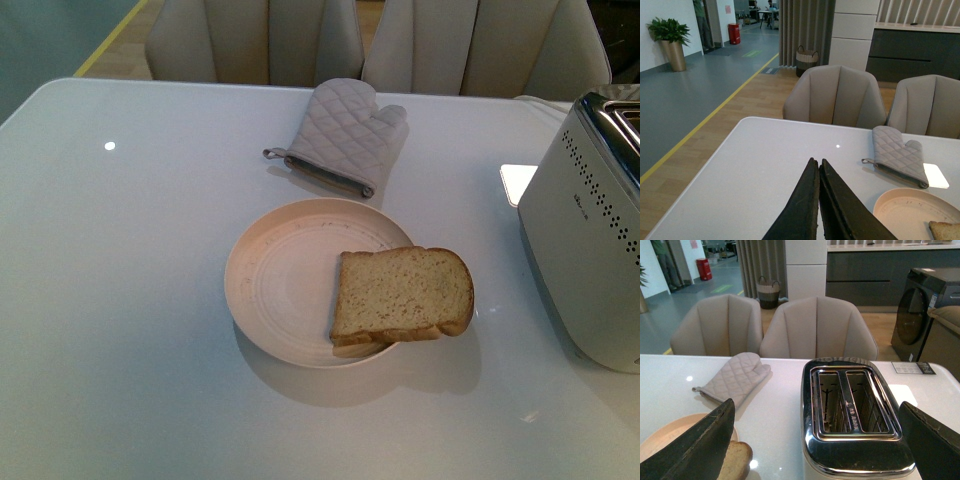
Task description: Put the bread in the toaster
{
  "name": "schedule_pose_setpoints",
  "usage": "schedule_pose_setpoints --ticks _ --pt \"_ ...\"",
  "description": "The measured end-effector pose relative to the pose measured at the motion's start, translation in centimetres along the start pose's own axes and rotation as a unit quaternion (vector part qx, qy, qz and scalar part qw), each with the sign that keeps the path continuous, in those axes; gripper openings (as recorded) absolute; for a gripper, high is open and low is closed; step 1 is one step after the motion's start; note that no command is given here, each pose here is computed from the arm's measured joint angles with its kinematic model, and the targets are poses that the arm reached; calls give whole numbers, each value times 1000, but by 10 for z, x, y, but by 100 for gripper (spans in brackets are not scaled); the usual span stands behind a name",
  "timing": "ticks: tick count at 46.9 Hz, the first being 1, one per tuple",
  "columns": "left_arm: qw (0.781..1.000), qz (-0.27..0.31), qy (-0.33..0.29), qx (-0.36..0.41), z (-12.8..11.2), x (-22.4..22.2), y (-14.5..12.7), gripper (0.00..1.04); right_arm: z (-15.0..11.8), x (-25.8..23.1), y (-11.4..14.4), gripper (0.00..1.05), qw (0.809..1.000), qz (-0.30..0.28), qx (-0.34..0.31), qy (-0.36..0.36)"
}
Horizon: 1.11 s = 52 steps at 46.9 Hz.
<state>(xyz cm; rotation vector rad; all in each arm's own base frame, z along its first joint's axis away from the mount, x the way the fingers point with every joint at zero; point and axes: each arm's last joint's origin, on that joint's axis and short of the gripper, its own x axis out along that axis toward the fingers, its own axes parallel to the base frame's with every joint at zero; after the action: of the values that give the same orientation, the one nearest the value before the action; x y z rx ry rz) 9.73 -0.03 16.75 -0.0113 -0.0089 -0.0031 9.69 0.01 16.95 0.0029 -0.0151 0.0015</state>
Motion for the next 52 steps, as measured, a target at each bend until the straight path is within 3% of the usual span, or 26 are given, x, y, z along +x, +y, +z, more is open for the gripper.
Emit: schedule_pose_setpoints --ticks 10,16,25,32,39,45,52 --pt "1000 0 0 0 0 0 0 41 0 0 0 96 1000 -1 0 1" --pt "1000 0 0 0 0 0 0 66 -4 4 5 96 983 -81 7 162" --pt "1000 0 1 0 0 0 0 97 10 30 22 96 984 -47 8 170" --pt "1000 0 1 2 0 0 0 98 24 76 45 96 983 1 46 175" --pt "1000 0 1 2 0 0 0 98 13 126 82 96 969 40 88 226" --pt "1000 0 1 2 0 0 0 98 -15 154 108 96 947 58 129 290" --pt "1000 0 1 2 0 0 0 98 -56 168 120 96 914 46 180 361"
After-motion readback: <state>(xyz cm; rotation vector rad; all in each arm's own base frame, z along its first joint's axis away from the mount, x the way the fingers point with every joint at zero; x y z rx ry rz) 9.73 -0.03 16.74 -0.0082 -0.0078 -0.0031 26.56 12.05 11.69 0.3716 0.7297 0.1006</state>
